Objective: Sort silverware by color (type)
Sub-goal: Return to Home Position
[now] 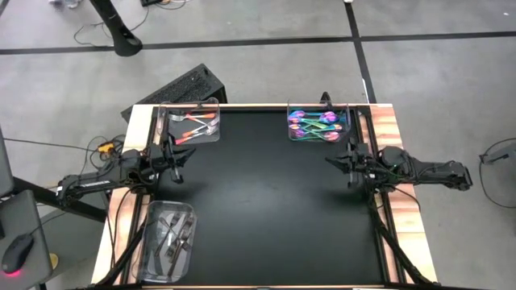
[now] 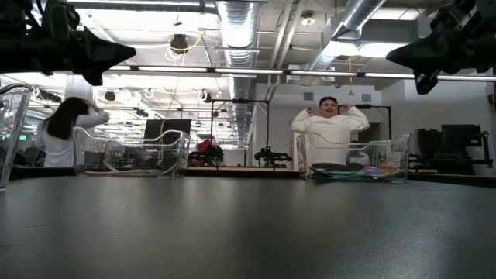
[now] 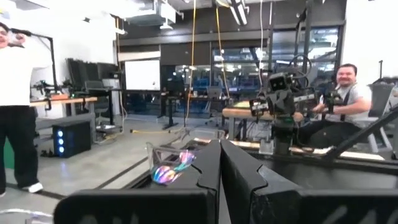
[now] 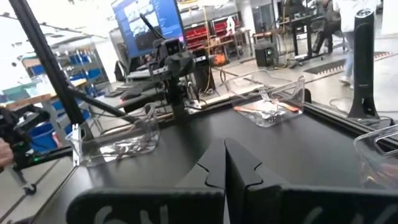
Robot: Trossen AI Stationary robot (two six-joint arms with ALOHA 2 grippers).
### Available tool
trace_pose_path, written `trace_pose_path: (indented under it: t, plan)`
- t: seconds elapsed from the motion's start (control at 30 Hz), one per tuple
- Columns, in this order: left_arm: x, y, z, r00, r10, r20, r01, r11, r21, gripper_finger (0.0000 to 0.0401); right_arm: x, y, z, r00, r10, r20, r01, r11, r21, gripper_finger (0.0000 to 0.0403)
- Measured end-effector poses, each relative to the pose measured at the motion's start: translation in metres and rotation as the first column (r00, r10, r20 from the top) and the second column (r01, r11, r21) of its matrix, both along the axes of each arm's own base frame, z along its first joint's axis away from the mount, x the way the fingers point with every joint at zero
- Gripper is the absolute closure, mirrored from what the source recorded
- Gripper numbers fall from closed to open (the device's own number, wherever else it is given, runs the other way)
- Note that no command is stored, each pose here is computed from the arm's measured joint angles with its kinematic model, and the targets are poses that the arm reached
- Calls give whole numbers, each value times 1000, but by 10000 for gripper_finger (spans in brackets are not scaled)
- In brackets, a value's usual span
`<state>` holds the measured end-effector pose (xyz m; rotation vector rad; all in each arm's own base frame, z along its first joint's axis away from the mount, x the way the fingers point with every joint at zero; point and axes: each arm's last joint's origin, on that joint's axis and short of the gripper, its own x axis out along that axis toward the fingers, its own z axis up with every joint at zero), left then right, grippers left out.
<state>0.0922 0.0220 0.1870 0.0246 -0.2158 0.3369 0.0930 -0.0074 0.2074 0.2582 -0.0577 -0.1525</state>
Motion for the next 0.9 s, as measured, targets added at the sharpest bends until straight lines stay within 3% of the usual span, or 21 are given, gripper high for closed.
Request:
trace_pose_path:
  t: [0.2, 0.53, 0.73, 0.8, 0.9]
  plan:
    - [2, 0, -8, 996, 6, -92, -6, 1000, 1, 401, 9, 4, -32, 999, 29, 45, -28, 999, -30, 391]
    - [2, 0, -16, 986, -7, -169, 6, 1000, -10, 401, 8, 5, -34, 999, 29, 22, -27, 996, -81, 391]
    - [2, 0, -13, 992, -10, -125, 7, 1000, -21, 401, 7, 5, -36, 1000, 32, 0, -31, 995, -94, 391]
    - [1, 0, -5, 998, -25, -53, 22, 998, -54, 401, 8, 5, -36, 999, 33, 2, -33, 997, -77, 391]
    - [-3, -3, 11, 995, -86, -51, 83, 996, -43, 401, 8, 5, -36, 999, 34, 0, -34, 997, -67, 391]
